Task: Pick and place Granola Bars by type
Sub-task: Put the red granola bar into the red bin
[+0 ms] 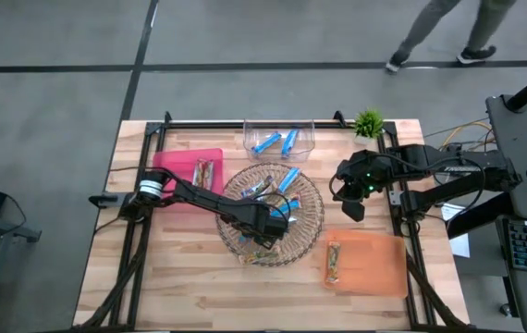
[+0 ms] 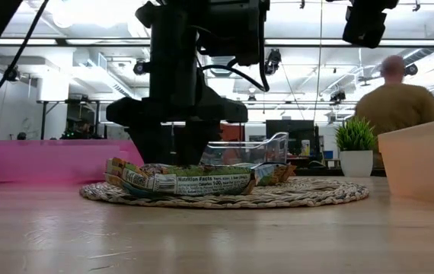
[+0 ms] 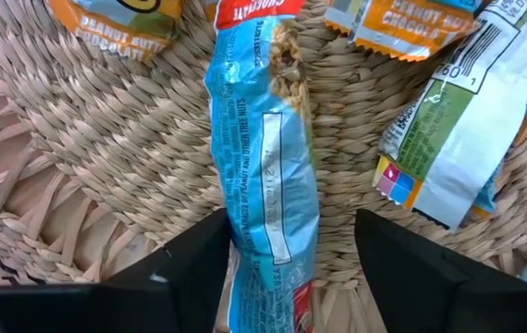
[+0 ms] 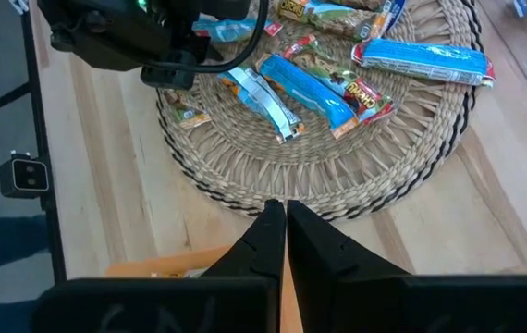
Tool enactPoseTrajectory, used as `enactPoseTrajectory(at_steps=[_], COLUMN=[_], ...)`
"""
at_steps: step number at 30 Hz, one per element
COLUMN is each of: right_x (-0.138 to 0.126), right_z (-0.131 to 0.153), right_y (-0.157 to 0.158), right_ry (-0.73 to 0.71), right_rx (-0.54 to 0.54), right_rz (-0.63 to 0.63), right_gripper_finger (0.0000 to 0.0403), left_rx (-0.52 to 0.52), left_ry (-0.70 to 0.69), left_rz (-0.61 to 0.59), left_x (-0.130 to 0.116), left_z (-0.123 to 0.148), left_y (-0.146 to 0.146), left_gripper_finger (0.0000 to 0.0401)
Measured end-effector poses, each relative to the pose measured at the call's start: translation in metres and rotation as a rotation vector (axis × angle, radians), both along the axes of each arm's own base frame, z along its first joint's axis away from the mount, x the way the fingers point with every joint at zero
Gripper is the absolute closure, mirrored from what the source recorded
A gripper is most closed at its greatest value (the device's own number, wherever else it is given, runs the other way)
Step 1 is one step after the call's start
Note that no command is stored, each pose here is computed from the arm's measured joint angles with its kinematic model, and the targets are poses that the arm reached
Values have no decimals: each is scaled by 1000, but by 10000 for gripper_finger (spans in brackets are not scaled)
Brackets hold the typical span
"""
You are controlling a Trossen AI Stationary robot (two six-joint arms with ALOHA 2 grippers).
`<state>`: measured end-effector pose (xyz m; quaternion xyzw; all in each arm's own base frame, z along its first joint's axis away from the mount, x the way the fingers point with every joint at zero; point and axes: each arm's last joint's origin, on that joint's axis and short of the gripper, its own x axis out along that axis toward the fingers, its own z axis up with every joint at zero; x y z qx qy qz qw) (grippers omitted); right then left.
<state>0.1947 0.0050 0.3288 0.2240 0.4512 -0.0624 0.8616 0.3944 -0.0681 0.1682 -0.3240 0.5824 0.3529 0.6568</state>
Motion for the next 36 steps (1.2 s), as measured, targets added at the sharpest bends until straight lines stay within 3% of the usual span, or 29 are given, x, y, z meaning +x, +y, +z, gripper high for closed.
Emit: enactPoseTrajectory(at_steps=[18, 36], right_x=[0, 0], right_z=[0, 0], right_y=[0, 0], right_ry=[-2, -1], right_rx=[-7, -15], right_rz=[5, 1], right_gripper_finger=[394, 394], left_rx=[-13, -30], left_ry=[4, 10], left_rz=[-10, -27], left_x=[0, -2], left_z=[0, 3], left_y=[0, -1], left_gripper_finger=[286, 318])
